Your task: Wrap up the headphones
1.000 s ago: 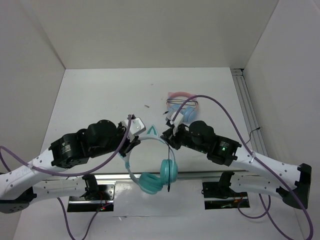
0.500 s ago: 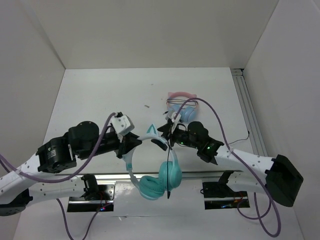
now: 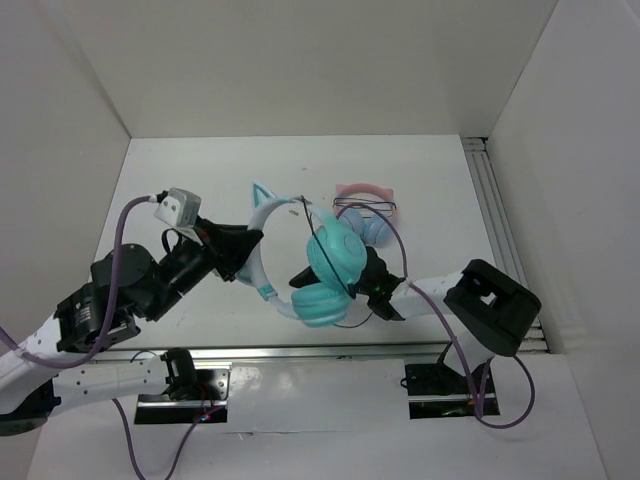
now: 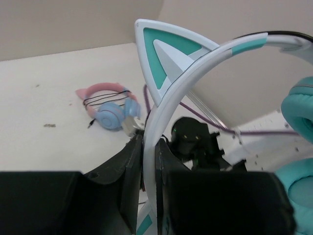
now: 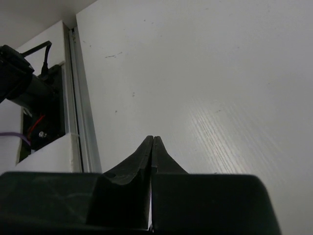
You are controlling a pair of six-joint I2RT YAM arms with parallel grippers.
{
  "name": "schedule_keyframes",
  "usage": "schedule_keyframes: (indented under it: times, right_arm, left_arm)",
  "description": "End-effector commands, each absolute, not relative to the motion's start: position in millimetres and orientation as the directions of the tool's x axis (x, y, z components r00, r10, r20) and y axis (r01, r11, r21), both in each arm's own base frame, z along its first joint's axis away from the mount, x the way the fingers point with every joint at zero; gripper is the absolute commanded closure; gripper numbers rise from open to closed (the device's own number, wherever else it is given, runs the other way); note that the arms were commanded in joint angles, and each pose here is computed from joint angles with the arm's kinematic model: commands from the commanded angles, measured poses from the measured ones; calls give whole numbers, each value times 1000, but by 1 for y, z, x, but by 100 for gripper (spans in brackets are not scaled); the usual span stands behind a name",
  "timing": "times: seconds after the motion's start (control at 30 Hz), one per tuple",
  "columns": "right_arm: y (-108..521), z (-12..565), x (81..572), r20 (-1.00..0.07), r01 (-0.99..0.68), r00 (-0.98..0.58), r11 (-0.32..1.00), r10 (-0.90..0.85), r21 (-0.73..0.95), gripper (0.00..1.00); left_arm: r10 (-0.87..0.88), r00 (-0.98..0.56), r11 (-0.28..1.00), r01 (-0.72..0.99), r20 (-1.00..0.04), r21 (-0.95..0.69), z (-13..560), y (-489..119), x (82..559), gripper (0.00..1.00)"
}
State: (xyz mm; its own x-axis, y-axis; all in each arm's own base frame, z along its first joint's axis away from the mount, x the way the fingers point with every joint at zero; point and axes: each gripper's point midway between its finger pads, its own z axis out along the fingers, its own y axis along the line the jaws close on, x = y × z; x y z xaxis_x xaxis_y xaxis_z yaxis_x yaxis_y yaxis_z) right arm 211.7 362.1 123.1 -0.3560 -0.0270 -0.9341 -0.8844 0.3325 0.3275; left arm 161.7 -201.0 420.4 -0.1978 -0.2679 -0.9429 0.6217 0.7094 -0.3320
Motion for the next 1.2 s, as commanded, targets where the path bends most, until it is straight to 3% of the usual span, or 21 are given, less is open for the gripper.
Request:
schedule_keyframes:
  times: [0.0, 0.17, 0.37, 0.53, 0.77, 0.9, 1.17]
  right_arm:
    - [369, 143, 215, -939, -891, -333, 298, 85, 343, 98]
    - [375, 132, 200, -924, -865, -372, 331, 83, 378, 100]
    - [380, 134, 172, -920, -849, -386, 363, 70, 384, 100]
    - [378, 129, 153, -918, -853, -397, 379, -21, 360, 100]
    - [381, 174, 116, -954, -892, -296, 371, -53, 257, 100]
    - [383, 205, 118, -973, -891, -224, 416, -58, 181, 100]
    - [371, 237, 130, -984, -882, -127, 468, -124, 55, 100]
  left_arm:
    - [-547, -146, 728, 403, -824, -555, 455, -171, 190, 100]
    - [-582, -63, 808, 68, -811, -586, 422, -140, 221, 100]
    - [-571, 48, 805, -163, -820, -570, 402, -131, 243, 100]
    - [-487, 56, 833, -272, -872, -482, 383, -128, 263, 100]
    - [-407, 30, 823, -422, -913, -380, 341, -94, 298, 100]
    - [-342, -34, 851, -434, -939, -294, 322, -105, 308, 100]
    - [-290, -161, 821, -548, -943, -159, 269, -89, 288, 100]
